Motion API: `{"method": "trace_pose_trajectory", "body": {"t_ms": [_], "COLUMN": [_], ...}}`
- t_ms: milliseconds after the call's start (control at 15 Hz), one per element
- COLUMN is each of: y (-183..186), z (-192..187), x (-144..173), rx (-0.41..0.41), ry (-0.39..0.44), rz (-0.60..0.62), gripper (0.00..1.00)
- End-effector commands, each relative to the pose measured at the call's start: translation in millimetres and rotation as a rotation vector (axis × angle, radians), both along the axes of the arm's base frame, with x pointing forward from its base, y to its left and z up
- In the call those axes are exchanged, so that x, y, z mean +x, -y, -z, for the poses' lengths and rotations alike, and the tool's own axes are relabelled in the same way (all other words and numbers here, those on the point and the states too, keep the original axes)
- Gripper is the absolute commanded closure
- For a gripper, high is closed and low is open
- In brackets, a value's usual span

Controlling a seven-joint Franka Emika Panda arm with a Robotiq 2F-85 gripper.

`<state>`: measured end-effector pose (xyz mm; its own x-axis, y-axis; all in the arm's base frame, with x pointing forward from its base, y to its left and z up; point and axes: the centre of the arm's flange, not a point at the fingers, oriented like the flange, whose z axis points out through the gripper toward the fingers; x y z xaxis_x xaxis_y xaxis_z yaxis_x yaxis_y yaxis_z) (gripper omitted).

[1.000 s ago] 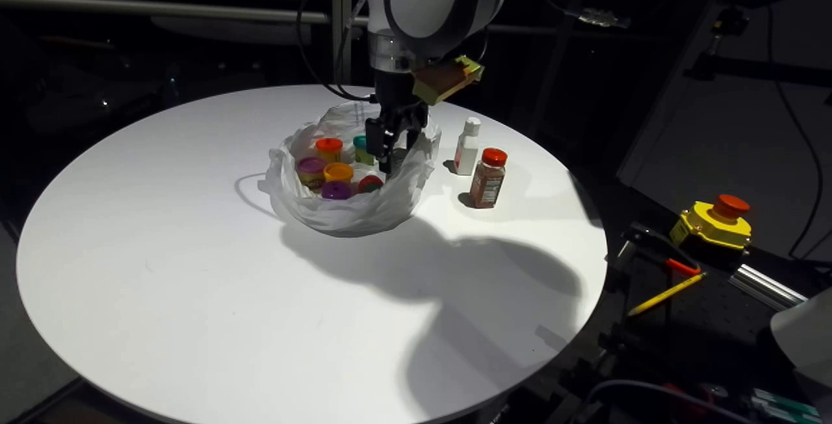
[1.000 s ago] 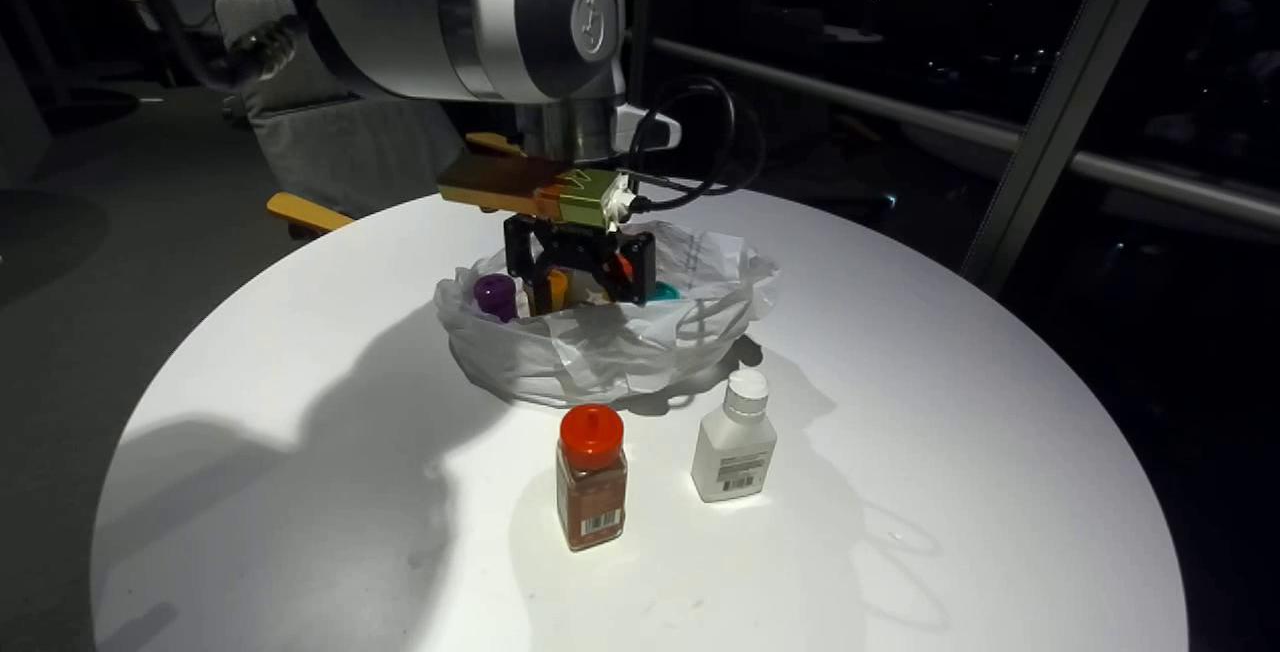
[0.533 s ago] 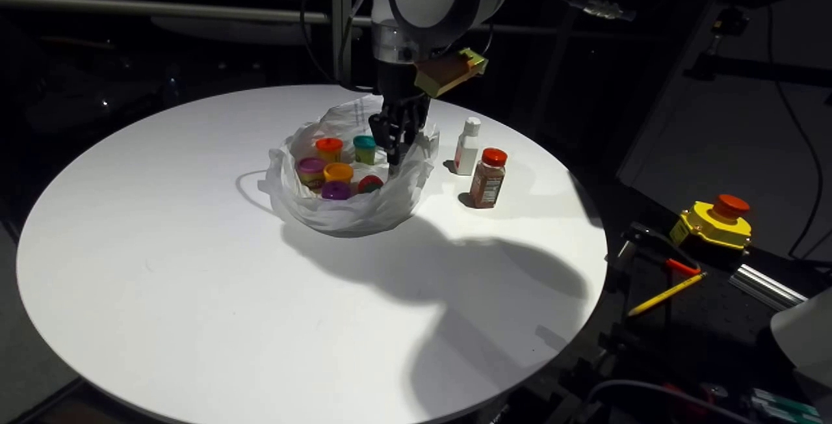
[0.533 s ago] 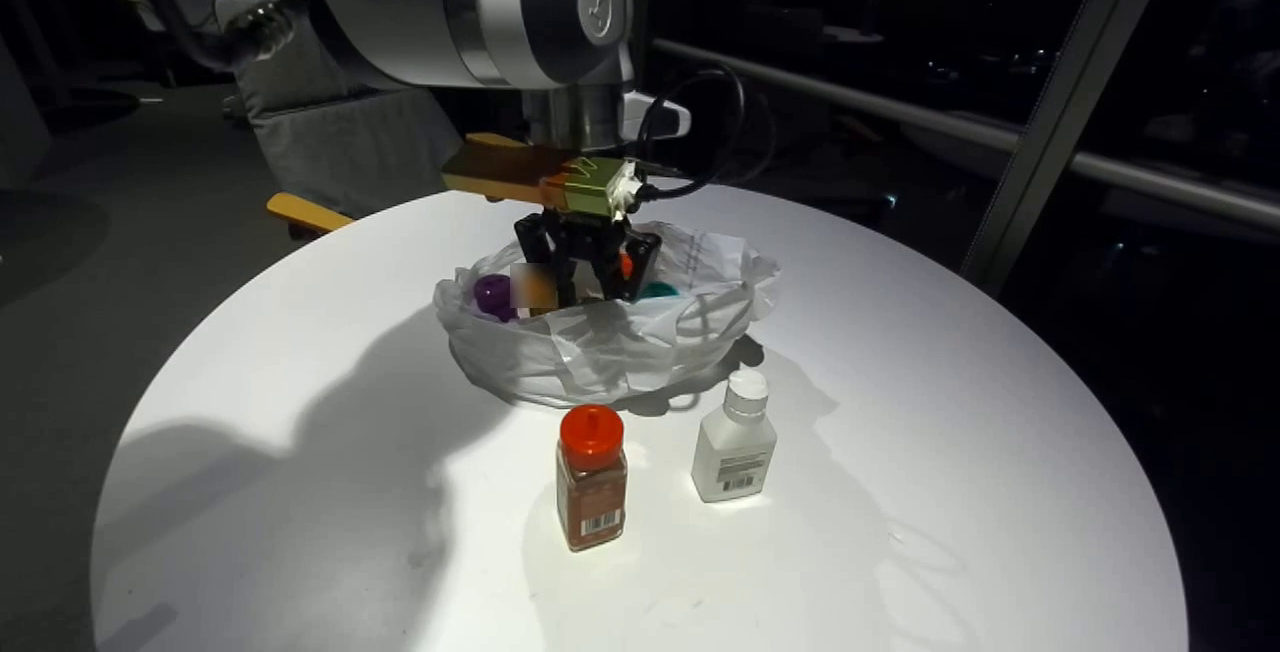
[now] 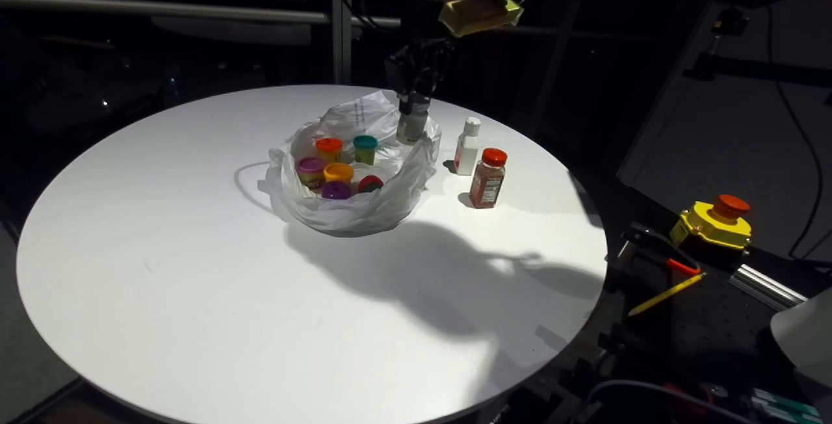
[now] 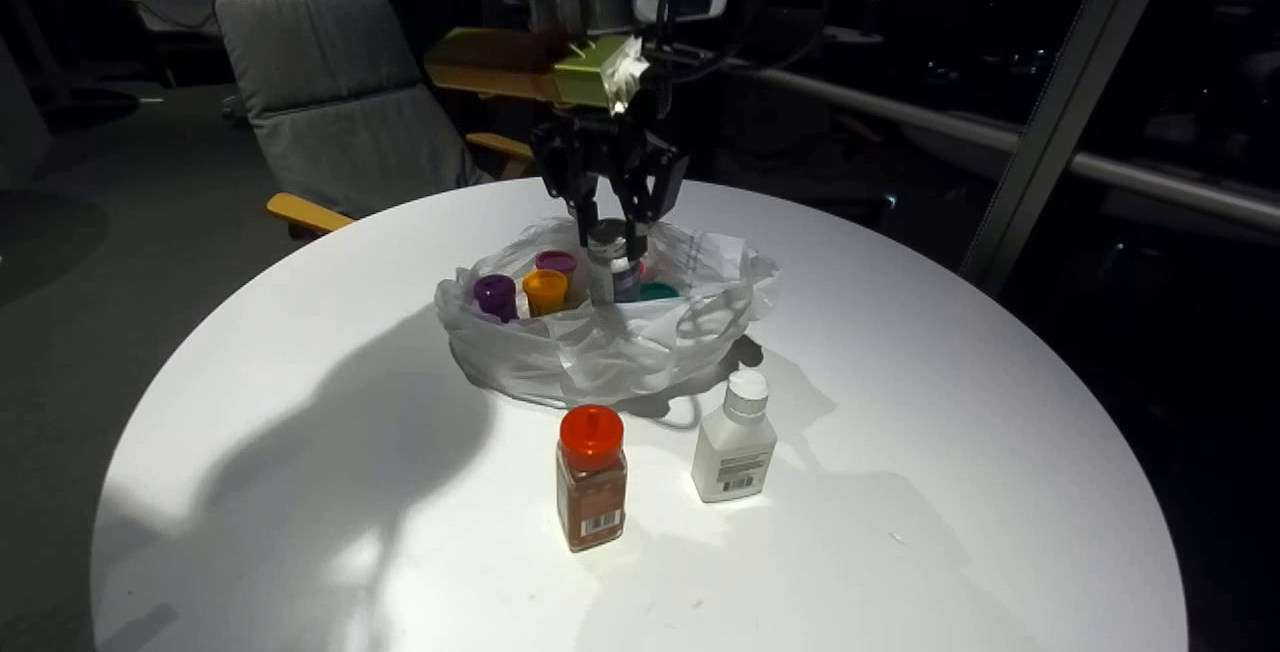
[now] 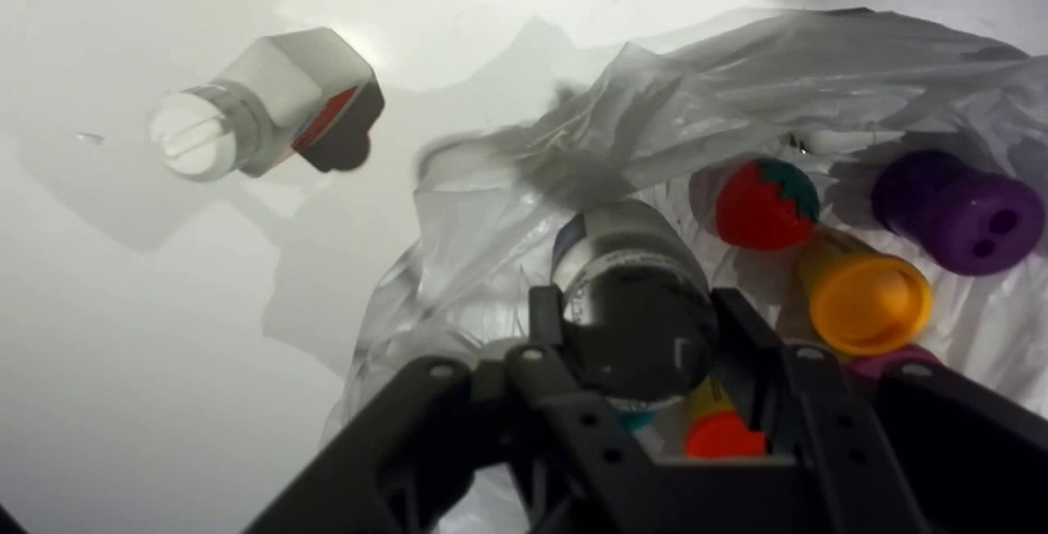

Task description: Remove the contents in the plastic bag and put them on the table.

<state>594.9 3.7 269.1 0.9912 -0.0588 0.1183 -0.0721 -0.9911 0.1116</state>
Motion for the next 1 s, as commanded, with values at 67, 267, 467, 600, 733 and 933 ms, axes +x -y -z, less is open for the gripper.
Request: {"method": "trace_pose_trajectory", "body": {"t_ms": [67, 267, 467, 600, 733, 933], "y": [-7, -10, -22, -34, -46, -61], "z": [-51, -44, -15, 4, 24, 53], "x": [-51, -77, -88, -90, -89, -94], "rx": [0.020, 0.010, -0.004, -0.020, -0.069, -0.095], "ry": [0.131, 0.129, 0.078, 0.066, 0.044, -0.016], "rz": [0.004, -0.004, 0.002, 0.010, 0.009, -0.035], "gripper": [0.77, 0.77, 0.77, 0.77, 0.77, 0.77]}}
